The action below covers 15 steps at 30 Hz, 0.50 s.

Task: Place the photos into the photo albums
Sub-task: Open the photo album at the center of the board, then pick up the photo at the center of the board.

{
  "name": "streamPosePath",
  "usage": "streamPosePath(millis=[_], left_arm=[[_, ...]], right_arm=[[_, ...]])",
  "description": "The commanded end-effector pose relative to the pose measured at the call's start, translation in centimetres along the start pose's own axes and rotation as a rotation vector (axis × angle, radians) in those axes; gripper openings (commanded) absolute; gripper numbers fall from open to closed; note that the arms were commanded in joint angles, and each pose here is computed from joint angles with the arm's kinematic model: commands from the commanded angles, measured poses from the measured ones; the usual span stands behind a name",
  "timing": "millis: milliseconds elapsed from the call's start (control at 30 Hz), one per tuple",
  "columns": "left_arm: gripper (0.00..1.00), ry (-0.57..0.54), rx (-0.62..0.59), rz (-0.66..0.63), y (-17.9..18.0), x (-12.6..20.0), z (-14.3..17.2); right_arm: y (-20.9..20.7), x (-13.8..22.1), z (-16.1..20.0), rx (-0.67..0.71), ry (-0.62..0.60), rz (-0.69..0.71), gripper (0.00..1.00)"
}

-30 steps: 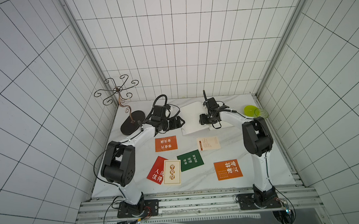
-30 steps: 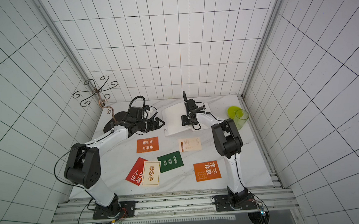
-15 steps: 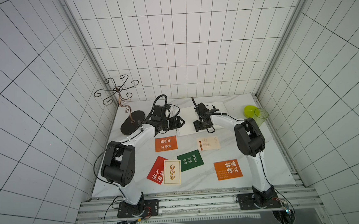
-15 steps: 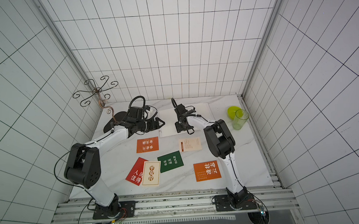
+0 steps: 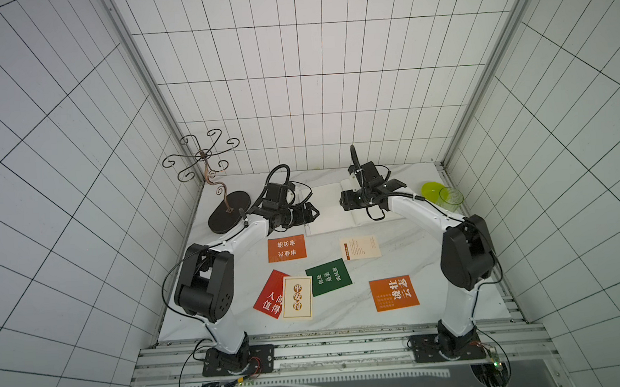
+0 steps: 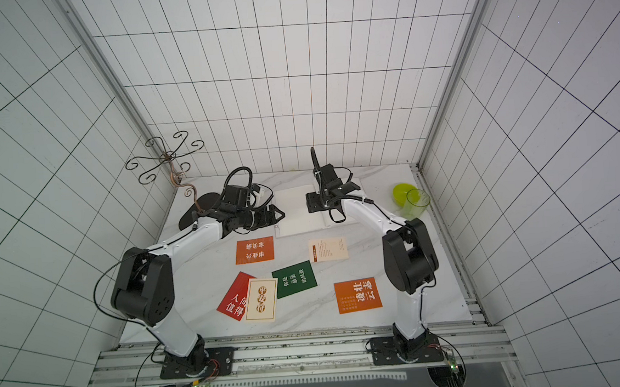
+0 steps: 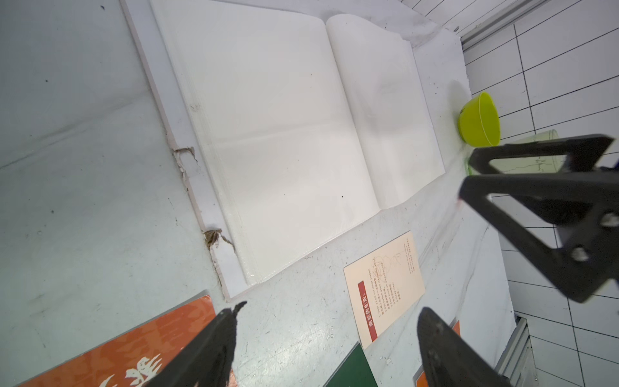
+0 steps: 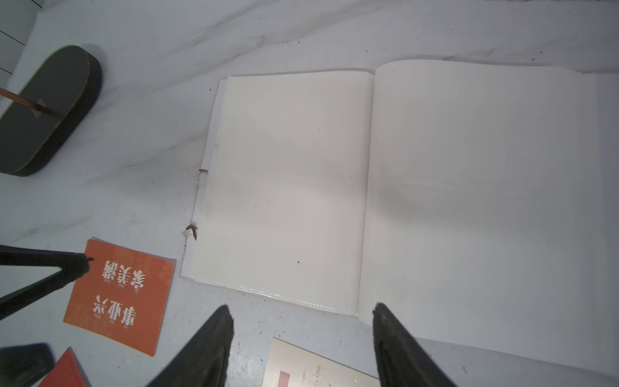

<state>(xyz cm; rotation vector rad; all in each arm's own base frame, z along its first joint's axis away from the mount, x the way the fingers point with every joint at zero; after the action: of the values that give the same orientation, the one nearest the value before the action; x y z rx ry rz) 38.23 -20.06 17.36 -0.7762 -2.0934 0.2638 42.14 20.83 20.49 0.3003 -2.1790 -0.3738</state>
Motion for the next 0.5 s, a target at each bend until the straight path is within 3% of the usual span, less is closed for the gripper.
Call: streamPosePath(millis=[0,200,467], left_arm=[[0.84,0.002,-0.083,0.000,-2.2,1.0,0.1],[0.84,0.080,-0.190,0.049,-6.2,0.1,1.8],[0.83,0.159,-0.275,0.145,-11.0,-1.7,4.1]], right_arm=[[-2.9,1.0,1.7,-0.128,0.025,-0.048,0.64],[-7.0,3.8,4.6,-0.236,0.014,-0.069,0.61],[-10.0,5.1,10.0,-0.356,0.091,-0.080,0.58]])
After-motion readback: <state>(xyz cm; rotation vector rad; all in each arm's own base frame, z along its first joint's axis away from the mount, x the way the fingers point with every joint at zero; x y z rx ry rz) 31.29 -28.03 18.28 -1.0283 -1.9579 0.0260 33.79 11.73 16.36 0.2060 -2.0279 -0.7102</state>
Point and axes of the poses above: each gripper's point midway between its finger pads, its own x axis back along the fingers, its own y axis along the line the jaws close on, z = x × y, the point moved 5 cm from there along x, back along the fingers, and after that the axes turned 14 degrees about -x, right-handed, at the moved point
